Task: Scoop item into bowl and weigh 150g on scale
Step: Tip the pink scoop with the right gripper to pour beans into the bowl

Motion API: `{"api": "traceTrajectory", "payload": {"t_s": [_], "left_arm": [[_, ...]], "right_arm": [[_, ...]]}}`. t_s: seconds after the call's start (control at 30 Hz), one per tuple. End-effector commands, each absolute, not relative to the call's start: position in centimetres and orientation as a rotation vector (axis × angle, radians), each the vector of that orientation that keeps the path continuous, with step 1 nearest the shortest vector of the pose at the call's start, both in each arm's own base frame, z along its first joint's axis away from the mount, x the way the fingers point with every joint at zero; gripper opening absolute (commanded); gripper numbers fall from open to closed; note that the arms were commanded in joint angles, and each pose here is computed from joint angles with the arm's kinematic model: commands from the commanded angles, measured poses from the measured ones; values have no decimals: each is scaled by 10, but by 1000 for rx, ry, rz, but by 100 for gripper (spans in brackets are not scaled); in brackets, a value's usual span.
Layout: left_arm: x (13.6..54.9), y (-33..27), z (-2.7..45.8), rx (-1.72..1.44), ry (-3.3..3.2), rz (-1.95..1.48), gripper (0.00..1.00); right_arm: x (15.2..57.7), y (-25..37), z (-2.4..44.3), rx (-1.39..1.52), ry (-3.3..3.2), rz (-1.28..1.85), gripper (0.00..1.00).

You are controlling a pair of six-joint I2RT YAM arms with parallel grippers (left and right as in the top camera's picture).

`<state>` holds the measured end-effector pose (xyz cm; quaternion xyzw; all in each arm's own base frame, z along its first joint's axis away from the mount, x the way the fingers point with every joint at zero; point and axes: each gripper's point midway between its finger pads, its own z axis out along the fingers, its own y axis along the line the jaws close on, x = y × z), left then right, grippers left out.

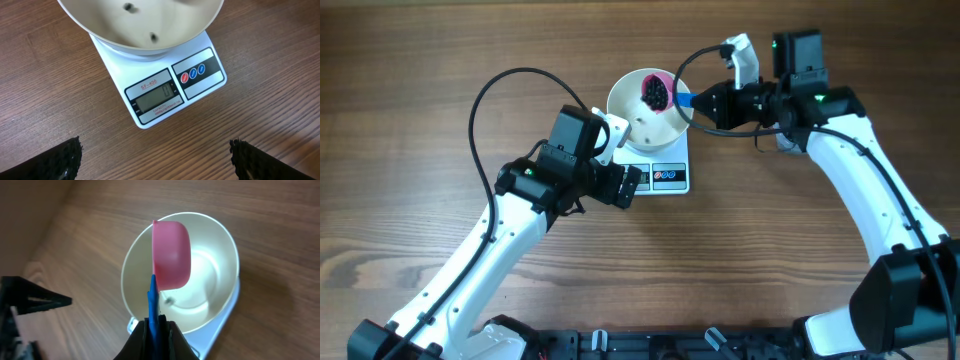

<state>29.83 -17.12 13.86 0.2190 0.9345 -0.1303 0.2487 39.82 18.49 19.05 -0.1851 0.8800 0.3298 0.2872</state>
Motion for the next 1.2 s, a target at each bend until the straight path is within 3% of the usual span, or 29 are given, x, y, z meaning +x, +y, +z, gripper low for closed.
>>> {"api": "traceTrajectory", "payload": {"t_s": [0.0,1.17], "left_arm": [[301,-173,148,606,2518,-370,100],[301,-173,148,606,2518,-370,100]], "right_arm": [[400,179,206,-541,2292,767,4],[393,187,224,-804,2157,500,4]]}}
